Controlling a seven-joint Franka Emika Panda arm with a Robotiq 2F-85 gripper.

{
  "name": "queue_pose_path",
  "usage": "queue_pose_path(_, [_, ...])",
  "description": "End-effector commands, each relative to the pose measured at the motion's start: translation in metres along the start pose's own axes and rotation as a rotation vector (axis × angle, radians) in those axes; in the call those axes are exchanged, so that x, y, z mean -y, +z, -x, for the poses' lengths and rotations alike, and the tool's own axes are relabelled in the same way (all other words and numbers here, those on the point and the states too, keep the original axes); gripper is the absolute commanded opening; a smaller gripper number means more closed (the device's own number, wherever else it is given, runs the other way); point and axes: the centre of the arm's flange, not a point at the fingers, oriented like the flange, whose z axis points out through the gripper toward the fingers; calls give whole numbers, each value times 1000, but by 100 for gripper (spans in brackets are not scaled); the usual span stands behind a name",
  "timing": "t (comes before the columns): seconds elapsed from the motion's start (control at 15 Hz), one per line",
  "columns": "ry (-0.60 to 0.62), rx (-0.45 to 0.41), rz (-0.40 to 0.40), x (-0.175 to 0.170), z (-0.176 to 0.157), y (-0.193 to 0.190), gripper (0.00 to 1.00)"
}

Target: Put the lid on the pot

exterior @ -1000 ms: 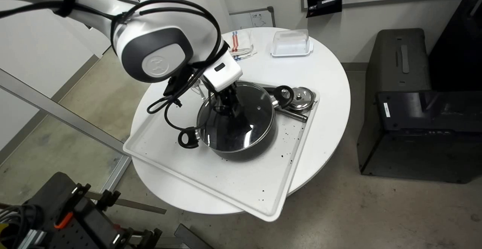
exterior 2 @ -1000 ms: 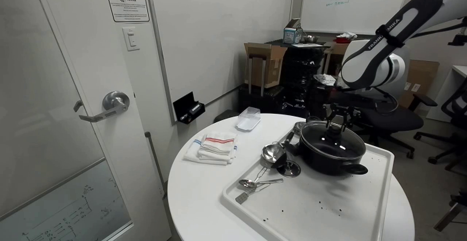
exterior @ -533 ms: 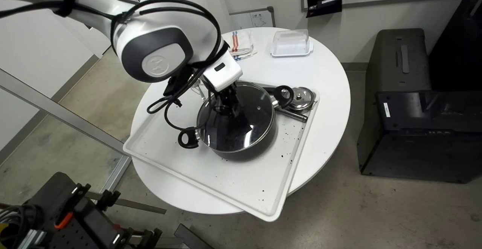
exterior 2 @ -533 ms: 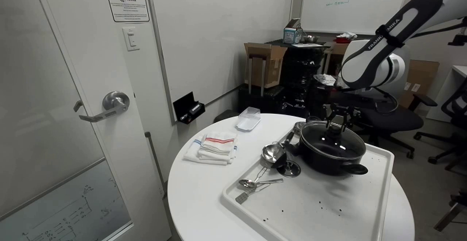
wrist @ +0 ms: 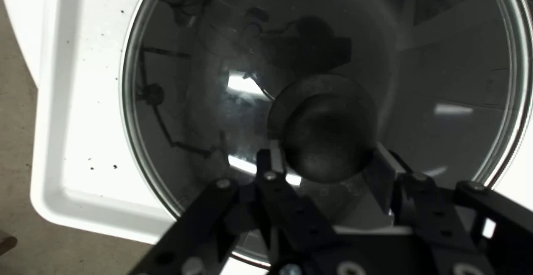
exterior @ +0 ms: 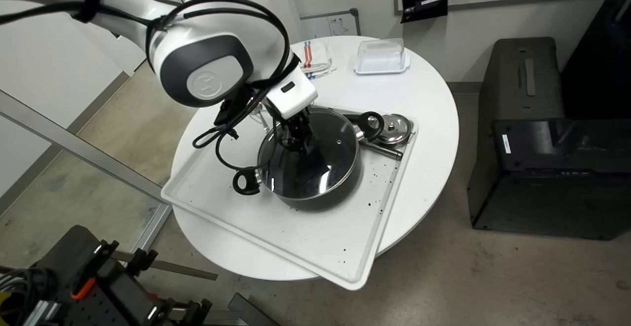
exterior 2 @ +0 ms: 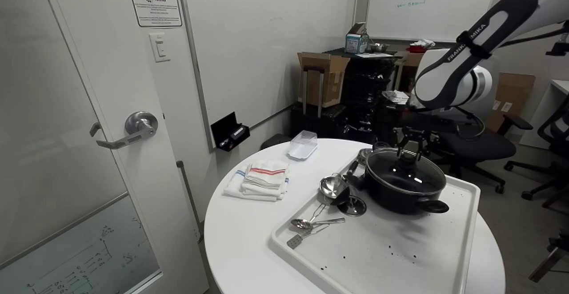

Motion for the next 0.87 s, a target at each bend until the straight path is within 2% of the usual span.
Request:
queue_pose_path(0.0, [1, -1, 19, 7, -2, -5, 81])
queue_pose_path(0.13, [-1, -4, 15, 8, -1, -7, 95])
queue_pose_path(0.2, [-2, -6, 12, 8, -1, -9, 99])
queue_pose_path(0.8, [-19, -15, -7, 14, 6, -21, 100])
